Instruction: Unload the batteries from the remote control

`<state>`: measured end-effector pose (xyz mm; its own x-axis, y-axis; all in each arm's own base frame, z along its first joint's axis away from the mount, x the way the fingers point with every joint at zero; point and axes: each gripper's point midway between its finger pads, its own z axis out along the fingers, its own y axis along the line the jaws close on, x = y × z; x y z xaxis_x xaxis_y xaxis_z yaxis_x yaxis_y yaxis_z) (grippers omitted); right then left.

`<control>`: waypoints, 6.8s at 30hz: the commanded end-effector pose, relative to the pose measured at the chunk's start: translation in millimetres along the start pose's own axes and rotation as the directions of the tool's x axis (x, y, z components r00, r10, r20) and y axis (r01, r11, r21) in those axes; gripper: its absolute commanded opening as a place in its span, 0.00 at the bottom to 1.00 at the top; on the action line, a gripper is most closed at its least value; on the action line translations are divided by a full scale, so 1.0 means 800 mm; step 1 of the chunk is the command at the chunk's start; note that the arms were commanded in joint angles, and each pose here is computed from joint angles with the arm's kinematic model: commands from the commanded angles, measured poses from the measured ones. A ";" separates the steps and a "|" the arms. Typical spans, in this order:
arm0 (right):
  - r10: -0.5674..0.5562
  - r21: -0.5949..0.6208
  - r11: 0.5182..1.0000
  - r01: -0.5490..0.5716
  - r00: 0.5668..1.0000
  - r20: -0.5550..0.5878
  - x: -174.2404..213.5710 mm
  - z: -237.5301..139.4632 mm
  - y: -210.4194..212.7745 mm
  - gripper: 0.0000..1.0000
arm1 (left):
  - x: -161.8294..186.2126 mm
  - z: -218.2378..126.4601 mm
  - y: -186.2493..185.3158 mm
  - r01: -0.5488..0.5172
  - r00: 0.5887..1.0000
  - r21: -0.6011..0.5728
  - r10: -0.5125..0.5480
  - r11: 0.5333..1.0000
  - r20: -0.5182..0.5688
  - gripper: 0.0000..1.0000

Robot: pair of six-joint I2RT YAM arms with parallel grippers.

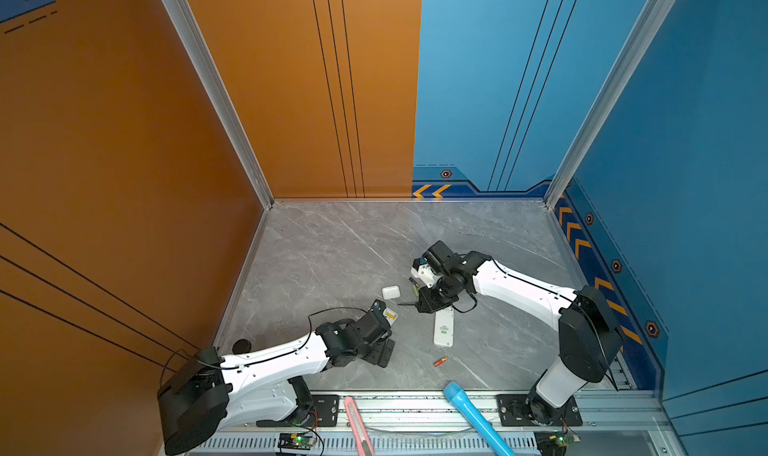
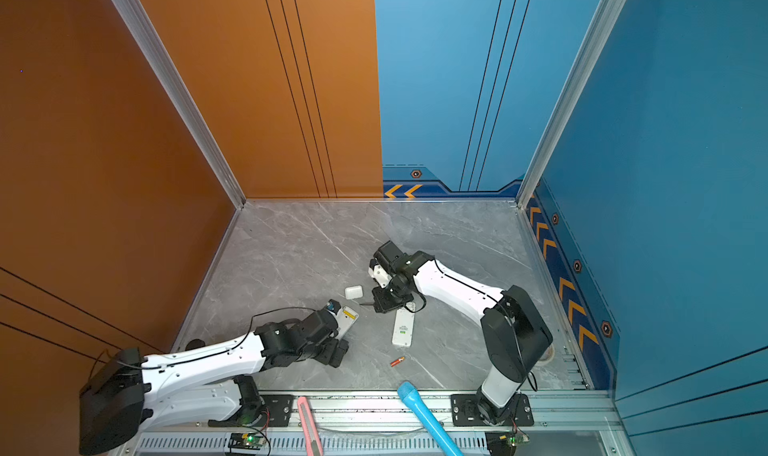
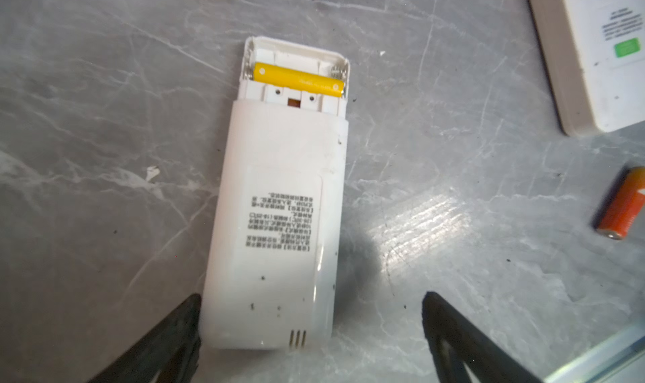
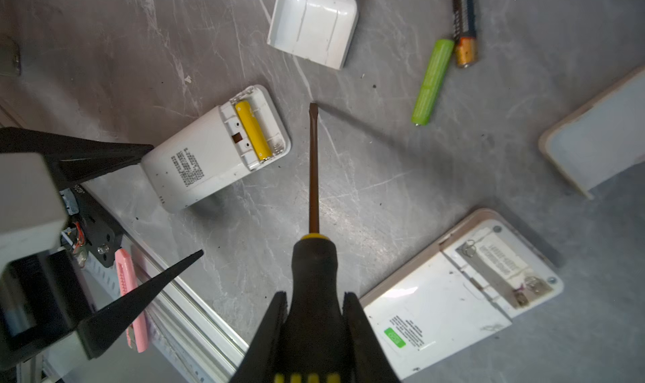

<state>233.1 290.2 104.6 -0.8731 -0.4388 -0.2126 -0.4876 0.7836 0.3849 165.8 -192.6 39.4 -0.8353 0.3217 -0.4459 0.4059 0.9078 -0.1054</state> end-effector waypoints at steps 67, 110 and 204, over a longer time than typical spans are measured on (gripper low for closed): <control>0.081 -0.048 0.996 -0.078 0.994 0.070 -0.004 -0.078 -0.022 0.00 | 0.026 0.017 0.052 0.529 0.799 -0.326 -0.589 0.783 -0.120 0.07; -0.018 0.005 1.000 0.017 0.998 0.060 0.130 -0.046 0.049 0.00 | 0.008 0.020 -0.048 0.485 0.826 0.050 -0.439 0.873 -0.354 0.04; -0.357 0.500 0.851 0.161 0.875 0.327 0.151 0.037 0.029 0.00 | 0.006 0.055 0.016 0.588 0.732 -0.120 -0.589 0.800 -0.341 0.44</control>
<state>79.4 288.7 72.1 -0.5809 -0.5994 -0.5507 -0.6977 0.7152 -0.0425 236.6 -226.8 43.3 -0.9626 -0.2394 -0.1271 -0.1621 0.8843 -0.4378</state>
